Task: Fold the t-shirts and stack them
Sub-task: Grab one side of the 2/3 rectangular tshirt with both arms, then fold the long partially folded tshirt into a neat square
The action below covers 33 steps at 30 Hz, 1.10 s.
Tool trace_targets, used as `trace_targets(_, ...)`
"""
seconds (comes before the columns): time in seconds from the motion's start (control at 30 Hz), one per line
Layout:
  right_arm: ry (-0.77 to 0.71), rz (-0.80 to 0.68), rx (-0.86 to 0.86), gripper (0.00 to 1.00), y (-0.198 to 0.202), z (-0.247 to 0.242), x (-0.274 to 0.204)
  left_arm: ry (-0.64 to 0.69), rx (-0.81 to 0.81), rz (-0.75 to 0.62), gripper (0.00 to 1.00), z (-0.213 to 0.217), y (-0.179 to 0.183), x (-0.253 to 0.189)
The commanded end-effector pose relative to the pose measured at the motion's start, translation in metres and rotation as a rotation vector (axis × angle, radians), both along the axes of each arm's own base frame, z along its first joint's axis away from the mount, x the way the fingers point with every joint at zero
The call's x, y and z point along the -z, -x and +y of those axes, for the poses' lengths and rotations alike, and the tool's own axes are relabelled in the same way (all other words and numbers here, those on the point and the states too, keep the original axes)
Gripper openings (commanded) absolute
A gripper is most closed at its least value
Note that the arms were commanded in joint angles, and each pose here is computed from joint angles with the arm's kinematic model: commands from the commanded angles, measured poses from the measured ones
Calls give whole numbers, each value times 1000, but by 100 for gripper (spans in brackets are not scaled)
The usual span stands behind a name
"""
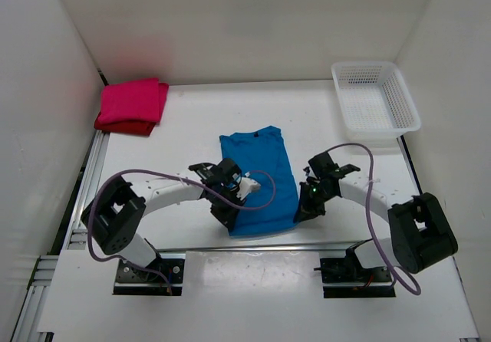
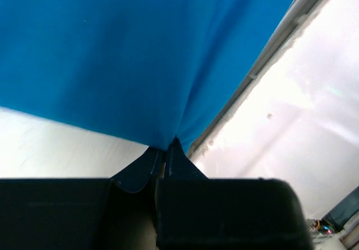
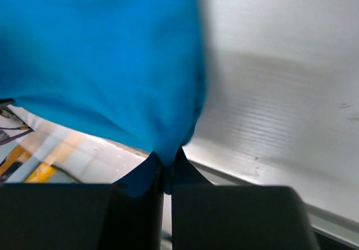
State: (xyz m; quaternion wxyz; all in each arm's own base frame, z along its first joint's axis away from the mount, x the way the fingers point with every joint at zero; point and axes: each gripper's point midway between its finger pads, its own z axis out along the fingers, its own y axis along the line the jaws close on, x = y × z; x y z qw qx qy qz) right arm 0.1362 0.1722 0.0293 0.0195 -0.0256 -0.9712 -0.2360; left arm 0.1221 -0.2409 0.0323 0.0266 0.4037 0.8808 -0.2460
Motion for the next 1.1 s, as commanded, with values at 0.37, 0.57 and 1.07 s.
trace_targets(0.37, -55, -331, -77, 0, -143, 27, -126, -83, -245, -134, 11, 16, -120, -116)
trace_targets(0.57, -127, -368, -67, 0, -224, 43, -146, -49, -443, -196, 11, 40, -221, -138)
trace_targets(1.07, -256, -220, -29, 0, -298, 63, -95, 3, -531, -143, 11, 47, -301, -96)
